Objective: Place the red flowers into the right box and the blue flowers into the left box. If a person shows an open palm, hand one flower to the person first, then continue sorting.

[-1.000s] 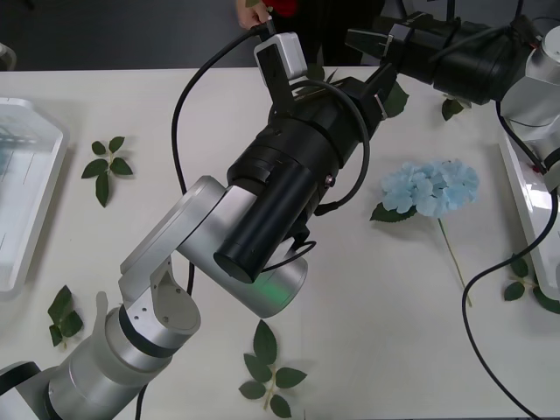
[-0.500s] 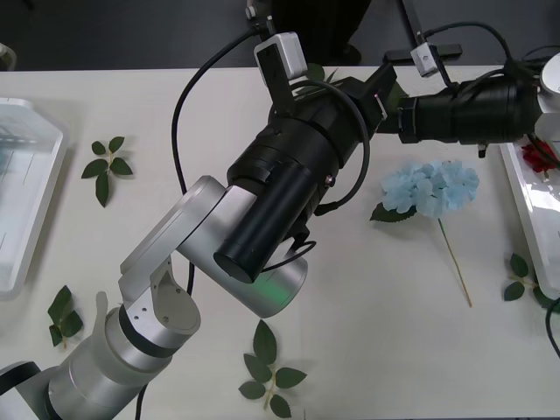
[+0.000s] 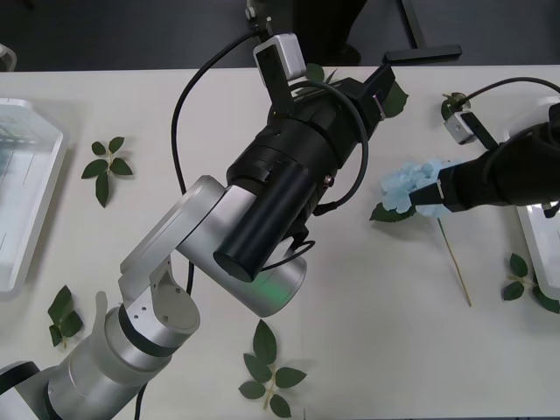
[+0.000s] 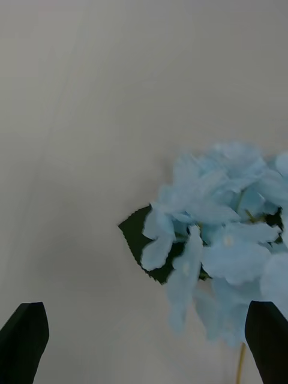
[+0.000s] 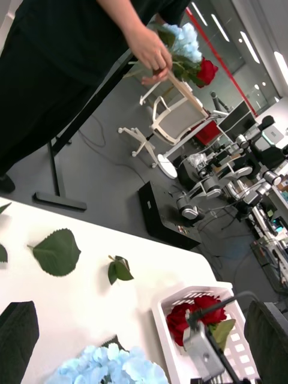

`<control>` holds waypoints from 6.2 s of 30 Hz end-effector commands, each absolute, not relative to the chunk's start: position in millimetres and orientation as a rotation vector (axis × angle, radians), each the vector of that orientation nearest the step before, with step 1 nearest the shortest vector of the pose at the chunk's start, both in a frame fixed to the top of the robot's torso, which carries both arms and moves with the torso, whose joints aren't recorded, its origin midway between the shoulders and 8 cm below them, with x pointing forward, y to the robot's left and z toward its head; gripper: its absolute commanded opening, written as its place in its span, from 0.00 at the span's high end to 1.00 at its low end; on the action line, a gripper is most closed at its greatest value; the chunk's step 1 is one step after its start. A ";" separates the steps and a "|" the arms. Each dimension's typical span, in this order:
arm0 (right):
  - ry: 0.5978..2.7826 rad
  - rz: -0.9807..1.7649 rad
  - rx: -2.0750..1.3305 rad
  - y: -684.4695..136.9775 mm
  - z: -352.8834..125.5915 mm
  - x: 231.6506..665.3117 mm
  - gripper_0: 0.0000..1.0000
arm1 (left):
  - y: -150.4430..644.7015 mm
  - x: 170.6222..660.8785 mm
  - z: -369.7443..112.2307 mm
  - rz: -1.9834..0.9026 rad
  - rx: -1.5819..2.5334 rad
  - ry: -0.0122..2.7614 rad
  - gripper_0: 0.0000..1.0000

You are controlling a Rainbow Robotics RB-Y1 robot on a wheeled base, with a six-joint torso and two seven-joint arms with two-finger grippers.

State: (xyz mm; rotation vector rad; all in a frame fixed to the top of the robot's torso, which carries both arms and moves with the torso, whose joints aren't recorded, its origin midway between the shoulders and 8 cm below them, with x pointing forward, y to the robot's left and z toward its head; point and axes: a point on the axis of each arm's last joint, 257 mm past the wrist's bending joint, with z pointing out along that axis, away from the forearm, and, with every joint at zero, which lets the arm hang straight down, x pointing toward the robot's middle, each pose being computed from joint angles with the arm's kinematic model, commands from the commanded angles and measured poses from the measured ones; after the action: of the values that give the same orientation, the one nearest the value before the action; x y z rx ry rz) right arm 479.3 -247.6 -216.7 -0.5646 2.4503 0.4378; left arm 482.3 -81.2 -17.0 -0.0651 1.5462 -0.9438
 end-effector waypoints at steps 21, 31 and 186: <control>2.537 0.029 -0.482 -296.2 -303.2 485.2 0.03 | 84.6 423.2 -46.5 -0.728 0.549 1.960 0.00; 2.536 0.042 -0.418 -282.8 -315.8 512.9 0.04 | 127.1 400.1 -94.6 -0.937 0.792 1.671 0.00; 1.446 1.448 -0.781 88.5 54.2 462.6 0.00 | 87.8 469.8 -77.0 -1.137 0.581 1.638 1.00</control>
State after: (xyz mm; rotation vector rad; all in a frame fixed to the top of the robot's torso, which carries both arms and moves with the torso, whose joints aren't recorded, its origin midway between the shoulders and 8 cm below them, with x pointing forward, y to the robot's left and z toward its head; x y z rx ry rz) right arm 473.7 74.3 30.1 -0.7445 1.4902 1.4300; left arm 452.8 43.8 -88.2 0.6219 1.6316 -1.2398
